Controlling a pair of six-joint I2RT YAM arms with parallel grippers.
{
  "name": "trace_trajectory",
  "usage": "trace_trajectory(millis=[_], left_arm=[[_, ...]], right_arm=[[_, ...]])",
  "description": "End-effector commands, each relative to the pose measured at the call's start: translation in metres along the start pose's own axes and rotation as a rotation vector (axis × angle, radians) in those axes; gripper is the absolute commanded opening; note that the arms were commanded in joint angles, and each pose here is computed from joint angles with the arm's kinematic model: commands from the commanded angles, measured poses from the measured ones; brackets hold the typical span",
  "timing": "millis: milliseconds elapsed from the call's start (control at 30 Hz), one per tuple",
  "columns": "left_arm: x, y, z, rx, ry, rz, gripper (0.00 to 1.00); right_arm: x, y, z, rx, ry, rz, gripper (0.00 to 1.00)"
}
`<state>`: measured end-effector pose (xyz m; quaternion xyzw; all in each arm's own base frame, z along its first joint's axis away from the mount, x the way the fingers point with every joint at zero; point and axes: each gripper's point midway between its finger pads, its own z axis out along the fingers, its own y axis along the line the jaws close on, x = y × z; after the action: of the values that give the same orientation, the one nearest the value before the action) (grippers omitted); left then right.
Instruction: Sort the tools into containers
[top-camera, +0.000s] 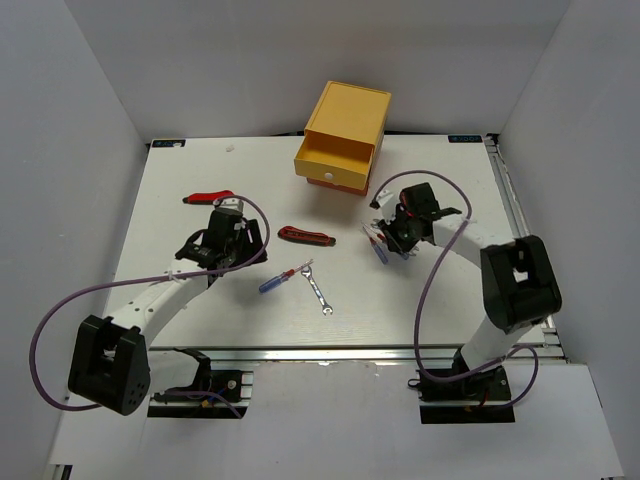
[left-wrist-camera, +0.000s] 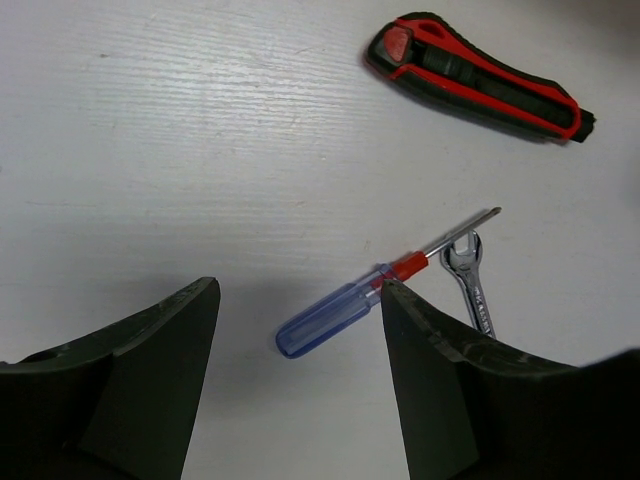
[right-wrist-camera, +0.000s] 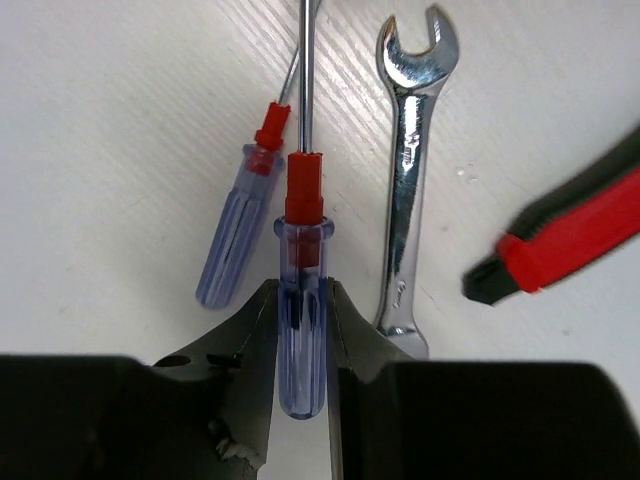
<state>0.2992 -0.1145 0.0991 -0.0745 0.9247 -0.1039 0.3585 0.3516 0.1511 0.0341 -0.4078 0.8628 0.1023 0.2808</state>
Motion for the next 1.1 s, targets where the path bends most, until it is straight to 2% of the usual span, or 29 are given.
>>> trace_trajectory(millis=[0, 167, 233, 267, 400, 467, 567, 700, 867, 1067], left_arm=[[-0.002, -0.016, -0.005, 0.107, -0.019, 0.033, 0.77], [-0.002, -0.025, -0.01, 0.175, -0.027, 0.071, 0.77], [-0.002, -0.028, -0.01, 0.191, -0.026, 0.1, 0.77], [-0.001, -0.028, -0.01, 0.193, -0.024, 0.108, 0.77], [-0.001, -0.03, -0.01, 0.218, -0.021, 0.151, 0.77], [0.001, -0.034, -0.01, 0.239, -0.01, 0.165, 0.77], [0.005, -0.035, -0.008, 0.251, 0.005, 0.168, 0.77], [0.009, -0.034, -0.009, 0.253, 0.009, 0.162, 0.77], [0.015, -0.031, -0.011, 0.251, 0.011, 0.151, 0.77], [0.019, -0.026, -0.015, 0.238, 0.007, 0.139, 0.77]], right_arm=[[-0.045, -0.003, -0.05, 0.023, -0.168, -0.091, 0.0], [-0.07, 0.045, -0.102, -0.173, -0.334, -0.335, 0.0], [-0.09, 0.067, -0.13, -0.252, -0.452, -0.463, 0.0], [-0.093, 0.075, -0.138, -0.284, -0.469, -0.478, 0.0], [-0.153, 0.083, -0.177, -0.275, -0.627, -0.523, 0.0], [-0.195, 0.069, -0.199, -0.19, -0.705, -0.518, 0.0], [-0.255, 0.042, -0.201, -0.097, -0.765, -0.444, 0.0], [-0.303, 0.013, -0.19, -0.015, -0.792, -0.395, 0.0], [-0.321, -0.011, -0.148, 0.022, -0.758, -0.409, 0.0], [-0.326, -0.023, -0.128, 0.054, -0.737, -0.437, 0.0]])
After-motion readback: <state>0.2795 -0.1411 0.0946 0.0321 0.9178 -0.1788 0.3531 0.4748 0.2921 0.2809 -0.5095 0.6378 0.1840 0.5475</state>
